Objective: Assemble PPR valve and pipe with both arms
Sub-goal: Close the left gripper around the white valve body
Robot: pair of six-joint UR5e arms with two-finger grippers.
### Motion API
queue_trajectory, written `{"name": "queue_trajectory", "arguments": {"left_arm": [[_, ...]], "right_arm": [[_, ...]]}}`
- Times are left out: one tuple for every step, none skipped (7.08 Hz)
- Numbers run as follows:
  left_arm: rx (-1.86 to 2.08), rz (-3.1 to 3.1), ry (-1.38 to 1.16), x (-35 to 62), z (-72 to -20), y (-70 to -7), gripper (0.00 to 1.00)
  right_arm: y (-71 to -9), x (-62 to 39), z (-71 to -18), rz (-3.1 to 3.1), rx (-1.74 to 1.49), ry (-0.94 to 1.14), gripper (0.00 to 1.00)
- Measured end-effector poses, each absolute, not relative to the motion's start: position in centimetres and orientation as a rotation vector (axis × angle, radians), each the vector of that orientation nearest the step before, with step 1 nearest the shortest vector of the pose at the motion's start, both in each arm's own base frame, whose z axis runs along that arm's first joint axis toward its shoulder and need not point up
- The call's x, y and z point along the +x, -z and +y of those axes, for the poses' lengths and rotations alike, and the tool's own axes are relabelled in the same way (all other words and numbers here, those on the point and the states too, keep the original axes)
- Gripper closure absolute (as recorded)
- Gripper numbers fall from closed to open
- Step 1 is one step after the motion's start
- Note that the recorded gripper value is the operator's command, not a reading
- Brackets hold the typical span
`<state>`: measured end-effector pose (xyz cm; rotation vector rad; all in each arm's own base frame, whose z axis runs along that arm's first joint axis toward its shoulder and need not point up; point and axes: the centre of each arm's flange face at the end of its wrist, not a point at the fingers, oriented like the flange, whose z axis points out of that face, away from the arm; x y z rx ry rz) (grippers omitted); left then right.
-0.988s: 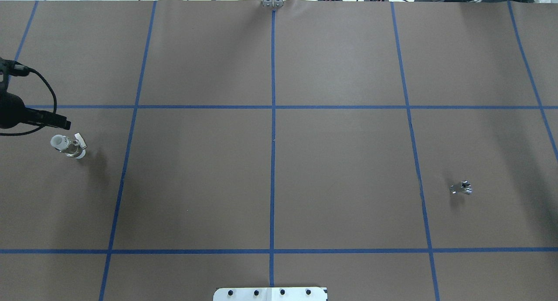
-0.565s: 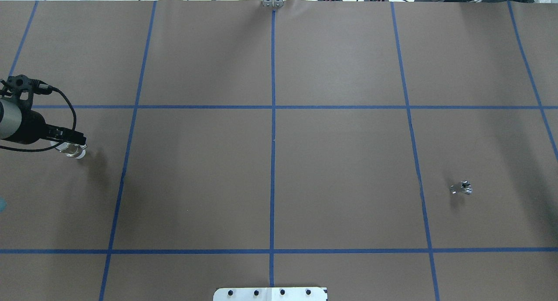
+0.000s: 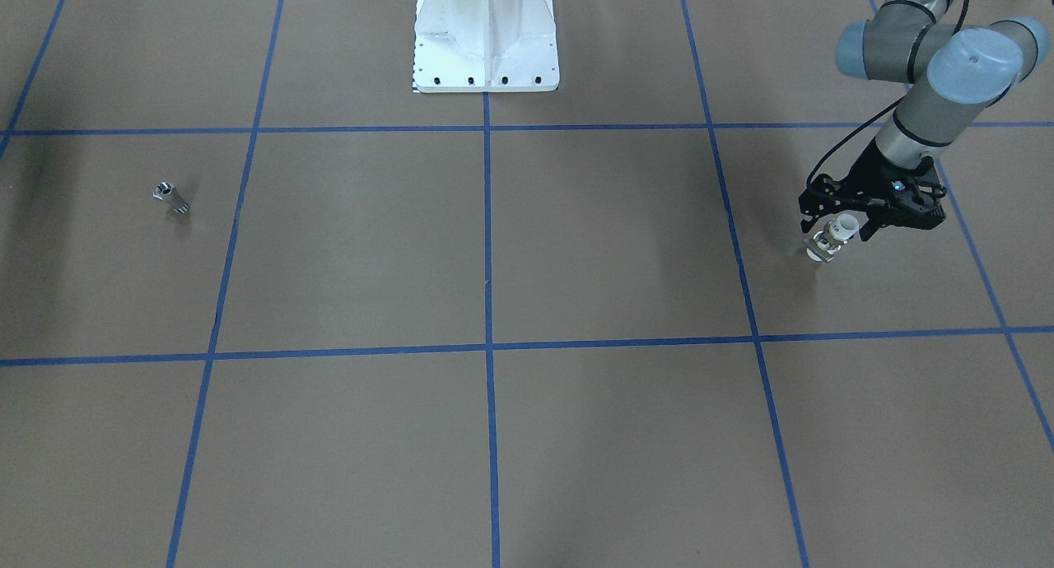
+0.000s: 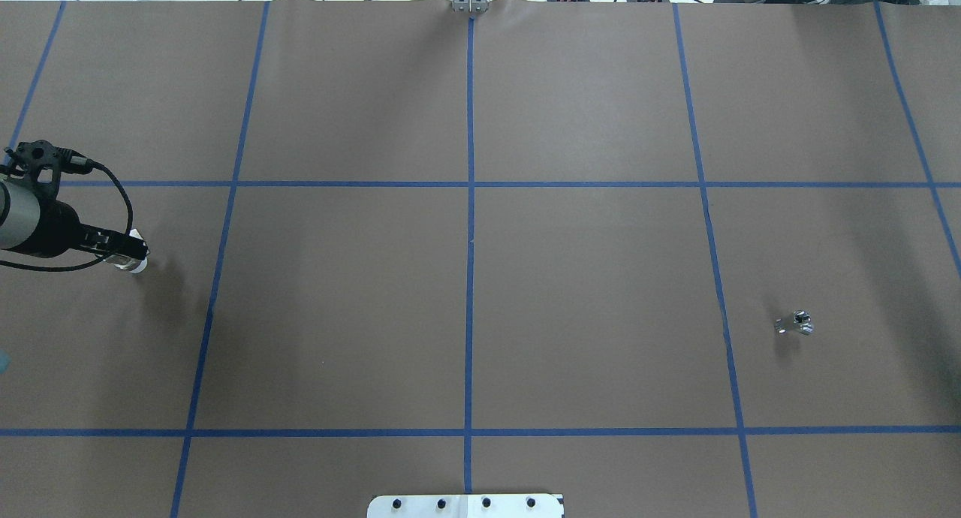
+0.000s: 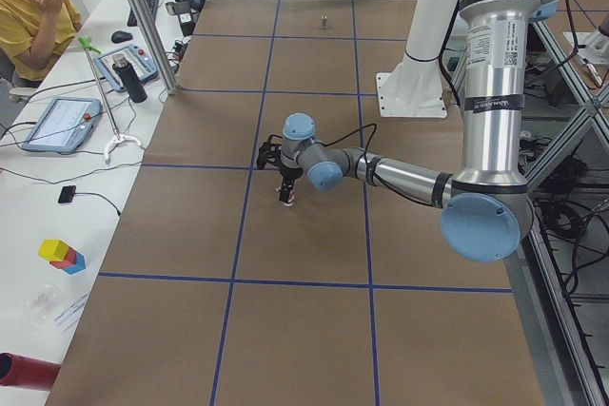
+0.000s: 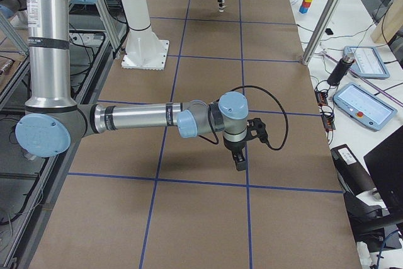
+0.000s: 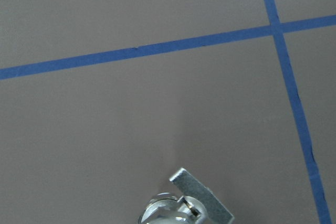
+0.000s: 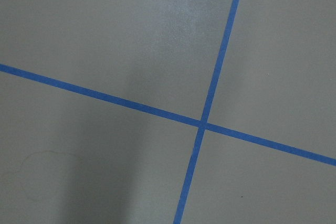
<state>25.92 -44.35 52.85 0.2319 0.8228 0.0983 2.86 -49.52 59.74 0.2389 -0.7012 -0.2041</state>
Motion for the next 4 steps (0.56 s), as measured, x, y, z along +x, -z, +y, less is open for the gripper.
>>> {"name": "queue_trajectory", "arguments": {"left_arm": [[0.233, 0.819, -0.097, 25.87, -44.31, -52.98, 0.51], [0.234, 0.816, -0.097, 25.83, -44.30, -53.06, 0.87], [0.236, 0.815, -0.098, 25.81, -44.29, -53.08, 1.00], [0.239, 0.815, -0.101, 25.81, -44.28, -53.00, 1.00]], "right_arm": [[-59.71, 2.83, -49.52, -0.702, 0.239, 0.204, 0.00], [-59.70, 2.81, -49.52, -0.702, 0.239, 0.204, 0.00], [-59.69, 2.81, -49.52, -0.703, 0.239, 0.204, 0.00], [-59.69, 2.80, -49.52, -0.703, 0.239, 0.205, 0.00]]}}
